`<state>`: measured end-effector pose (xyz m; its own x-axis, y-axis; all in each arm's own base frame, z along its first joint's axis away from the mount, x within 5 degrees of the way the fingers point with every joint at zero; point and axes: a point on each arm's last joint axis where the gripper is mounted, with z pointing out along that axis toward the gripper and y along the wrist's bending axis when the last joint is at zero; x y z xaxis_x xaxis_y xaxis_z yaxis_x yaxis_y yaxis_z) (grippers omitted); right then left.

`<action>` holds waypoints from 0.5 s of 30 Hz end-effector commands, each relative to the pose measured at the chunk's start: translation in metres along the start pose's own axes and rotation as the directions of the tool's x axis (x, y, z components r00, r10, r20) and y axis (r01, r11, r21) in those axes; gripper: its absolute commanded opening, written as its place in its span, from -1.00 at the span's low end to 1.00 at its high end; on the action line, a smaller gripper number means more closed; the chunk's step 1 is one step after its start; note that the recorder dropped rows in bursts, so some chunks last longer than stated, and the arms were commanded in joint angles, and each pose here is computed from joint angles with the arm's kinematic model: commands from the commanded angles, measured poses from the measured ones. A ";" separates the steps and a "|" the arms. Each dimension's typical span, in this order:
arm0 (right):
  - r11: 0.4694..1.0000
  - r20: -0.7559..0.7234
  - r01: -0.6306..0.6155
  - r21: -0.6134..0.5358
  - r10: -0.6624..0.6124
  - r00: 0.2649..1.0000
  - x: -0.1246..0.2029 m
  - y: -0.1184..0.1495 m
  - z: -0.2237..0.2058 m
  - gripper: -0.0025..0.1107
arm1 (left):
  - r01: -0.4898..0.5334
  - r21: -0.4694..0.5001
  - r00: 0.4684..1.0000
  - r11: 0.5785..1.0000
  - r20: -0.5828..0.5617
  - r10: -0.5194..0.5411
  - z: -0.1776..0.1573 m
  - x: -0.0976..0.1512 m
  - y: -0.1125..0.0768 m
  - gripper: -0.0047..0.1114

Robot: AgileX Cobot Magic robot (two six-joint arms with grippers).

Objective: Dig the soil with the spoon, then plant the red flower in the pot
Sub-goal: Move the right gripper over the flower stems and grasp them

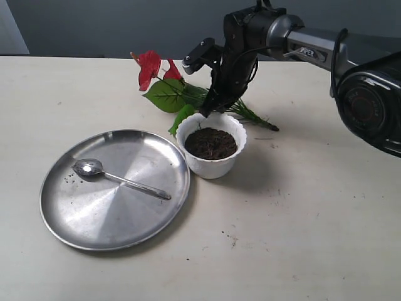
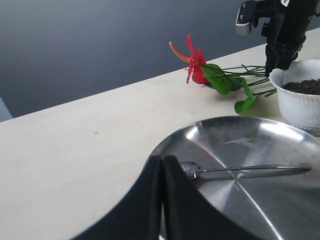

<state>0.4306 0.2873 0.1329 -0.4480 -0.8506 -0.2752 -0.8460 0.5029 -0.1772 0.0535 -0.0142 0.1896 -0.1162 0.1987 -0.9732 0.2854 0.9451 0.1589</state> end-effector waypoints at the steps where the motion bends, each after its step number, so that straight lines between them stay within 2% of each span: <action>1: 1.000 0.015 -0.010 0.026 0.009 1.000 0.001 -0.005 0.002 -0.94 | 0.009 0.005 1.000 1.000 0.017 -0.009 0.000 -0.002 0.000 -0.91; 11: 0.977 0.143 -0.090 0.194 0.063 0.988 -0.013 -0.025 -0.044 -0.91 | 0.009 0.005 1.000 1.000 0.017 -0.009 0.000 -0.002 0.000 -0.91; 15: 0.972 0.168 -0.110 0.208 0.075 0.983 -0.015 -0.027 -0.059 -0.91 | 0.009 0.005 1.000 1.000 0.017 -0.009 0.000 -0.002 0.000 -0.91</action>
<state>0.4425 0.2812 0.1842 -0.4547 -0.7857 -0.4195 -0.7326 0.5978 -0.3255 0.0535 -0.0142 0.1896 -0.1162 0.1987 -0.9732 0.2854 0.9451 0.1589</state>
